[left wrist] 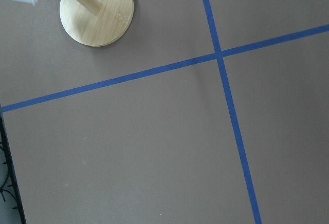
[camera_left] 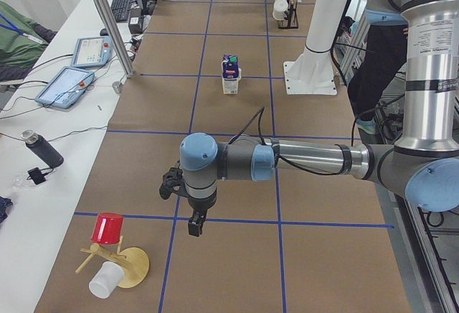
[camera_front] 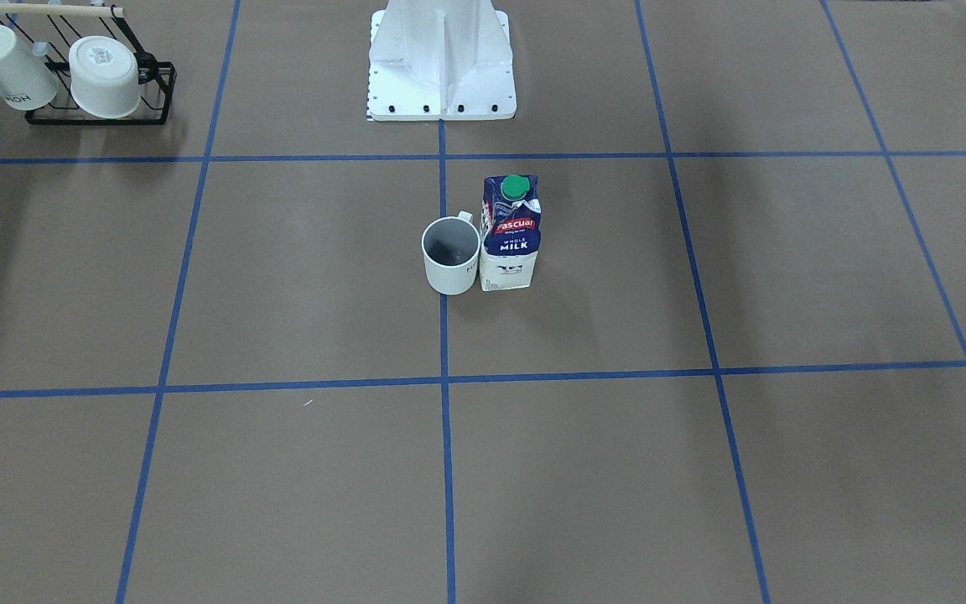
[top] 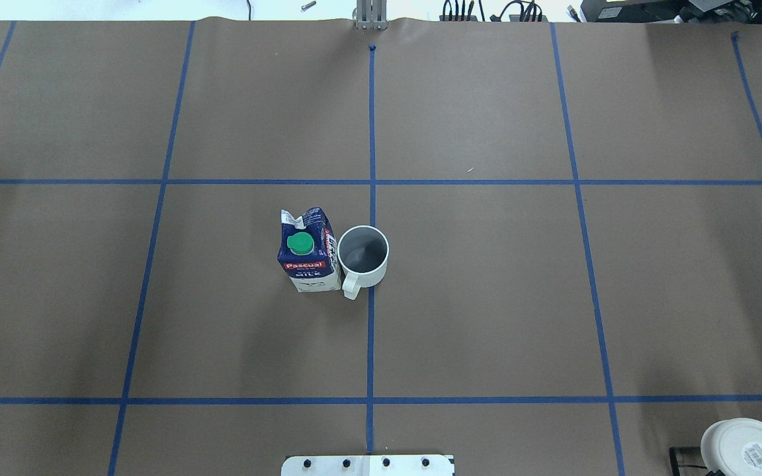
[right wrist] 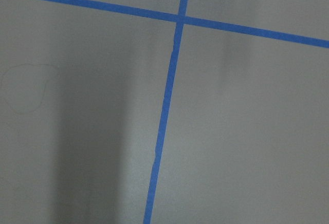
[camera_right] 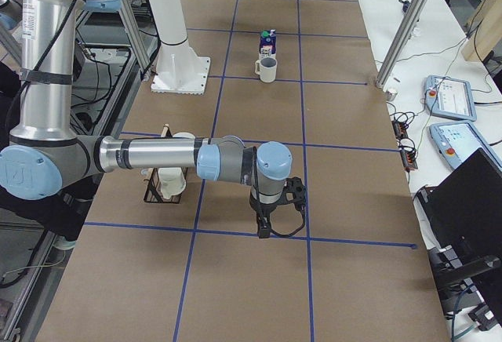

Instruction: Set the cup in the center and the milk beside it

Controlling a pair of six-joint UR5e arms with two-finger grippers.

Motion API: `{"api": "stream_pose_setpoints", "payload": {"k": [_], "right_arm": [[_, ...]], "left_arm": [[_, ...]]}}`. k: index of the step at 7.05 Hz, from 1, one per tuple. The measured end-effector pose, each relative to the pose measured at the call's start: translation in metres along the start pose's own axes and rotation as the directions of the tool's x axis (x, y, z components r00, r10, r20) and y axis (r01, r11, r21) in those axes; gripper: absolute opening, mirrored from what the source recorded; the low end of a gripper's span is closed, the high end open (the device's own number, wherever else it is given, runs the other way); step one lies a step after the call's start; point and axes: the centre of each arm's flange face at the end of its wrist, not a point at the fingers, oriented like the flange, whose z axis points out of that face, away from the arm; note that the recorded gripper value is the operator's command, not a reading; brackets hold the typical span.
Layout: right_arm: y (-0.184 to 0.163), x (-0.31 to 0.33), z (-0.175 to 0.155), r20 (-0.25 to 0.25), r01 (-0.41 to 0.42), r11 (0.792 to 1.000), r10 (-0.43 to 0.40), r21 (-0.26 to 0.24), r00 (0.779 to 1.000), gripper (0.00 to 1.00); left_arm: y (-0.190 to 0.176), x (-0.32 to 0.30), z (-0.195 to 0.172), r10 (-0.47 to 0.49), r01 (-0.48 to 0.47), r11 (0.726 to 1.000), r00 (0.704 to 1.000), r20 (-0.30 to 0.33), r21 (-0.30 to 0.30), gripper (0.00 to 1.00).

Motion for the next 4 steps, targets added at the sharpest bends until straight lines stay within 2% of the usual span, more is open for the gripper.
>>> {"api": "stream_pose_setpoints", "payload": {"k": [4], "right_arm": [[0.0051,0.0013,0.0025,0.002,-0.004,1.000,0.004,-0.005,1.000,1.00]], "left_arm": [[-0.0002,0.0004,-0.0005,0.001,-0.001,1.000,1.000,0.000,0.001,0.98]]}}
